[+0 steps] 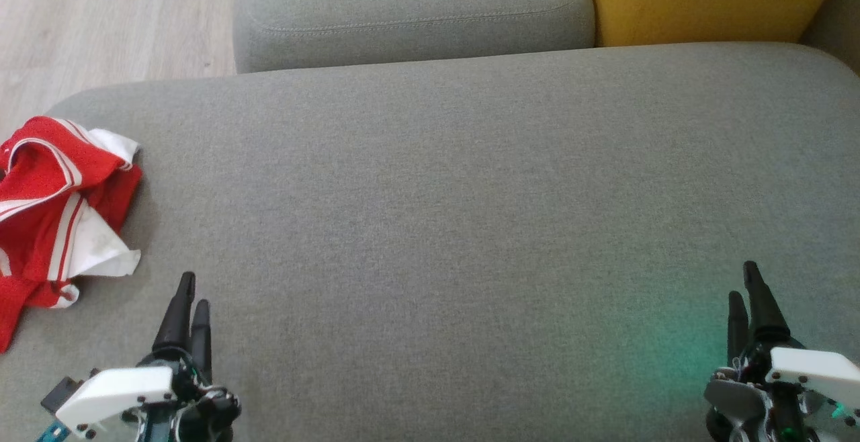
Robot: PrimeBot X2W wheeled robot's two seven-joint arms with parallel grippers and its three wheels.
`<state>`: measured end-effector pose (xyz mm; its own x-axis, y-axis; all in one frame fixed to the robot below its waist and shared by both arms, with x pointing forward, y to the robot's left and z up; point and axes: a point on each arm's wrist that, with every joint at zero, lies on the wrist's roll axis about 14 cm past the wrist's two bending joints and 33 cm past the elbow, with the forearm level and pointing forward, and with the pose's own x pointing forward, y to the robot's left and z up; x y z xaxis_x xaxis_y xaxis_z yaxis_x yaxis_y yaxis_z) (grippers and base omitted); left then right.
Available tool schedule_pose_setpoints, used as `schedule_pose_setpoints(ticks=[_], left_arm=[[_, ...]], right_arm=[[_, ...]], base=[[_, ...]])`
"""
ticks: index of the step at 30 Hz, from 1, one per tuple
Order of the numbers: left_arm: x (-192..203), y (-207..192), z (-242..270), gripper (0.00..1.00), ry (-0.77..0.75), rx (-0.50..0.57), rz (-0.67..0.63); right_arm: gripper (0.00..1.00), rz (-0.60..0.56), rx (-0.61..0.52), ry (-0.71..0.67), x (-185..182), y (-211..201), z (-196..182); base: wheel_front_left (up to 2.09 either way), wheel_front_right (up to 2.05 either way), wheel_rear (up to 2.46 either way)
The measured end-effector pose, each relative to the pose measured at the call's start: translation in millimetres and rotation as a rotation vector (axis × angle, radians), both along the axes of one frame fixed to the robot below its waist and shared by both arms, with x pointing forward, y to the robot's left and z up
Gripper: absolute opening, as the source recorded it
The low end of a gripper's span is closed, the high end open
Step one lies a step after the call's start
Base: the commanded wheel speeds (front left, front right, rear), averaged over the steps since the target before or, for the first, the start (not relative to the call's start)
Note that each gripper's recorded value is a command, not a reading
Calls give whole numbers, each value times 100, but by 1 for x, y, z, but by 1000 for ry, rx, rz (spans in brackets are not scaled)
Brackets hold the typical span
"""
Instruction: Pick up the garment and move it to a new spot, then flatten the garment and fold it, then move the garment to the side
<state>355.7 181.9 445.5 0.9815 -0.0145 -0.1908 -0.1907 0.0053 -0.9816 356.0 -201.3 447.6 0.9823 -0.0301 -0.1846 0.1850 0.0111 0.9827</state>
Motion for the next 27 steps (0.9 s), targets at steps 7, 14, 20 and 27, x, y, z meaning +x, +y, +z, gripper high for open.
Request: schedule_pose_setpoints(ticks=[7,14,20,27], left_arm=[[5,0,14,100,-43,103,-15],[12,-5,33,100,-104,228,-40],[13,-6,43,100,-134,338,-53],[14,-4,54,100,-167,483,-69]], right_arm=[[100,13,-107,-24,3,-2,10],[100,31,-239,-68,8,-5,26],[100,75,-377,-108,11,0,41],[100,121,-522,-144,14,6,53]], base=[[0,0,0],[0,0,0],[0,0,0],[0,0,0]])
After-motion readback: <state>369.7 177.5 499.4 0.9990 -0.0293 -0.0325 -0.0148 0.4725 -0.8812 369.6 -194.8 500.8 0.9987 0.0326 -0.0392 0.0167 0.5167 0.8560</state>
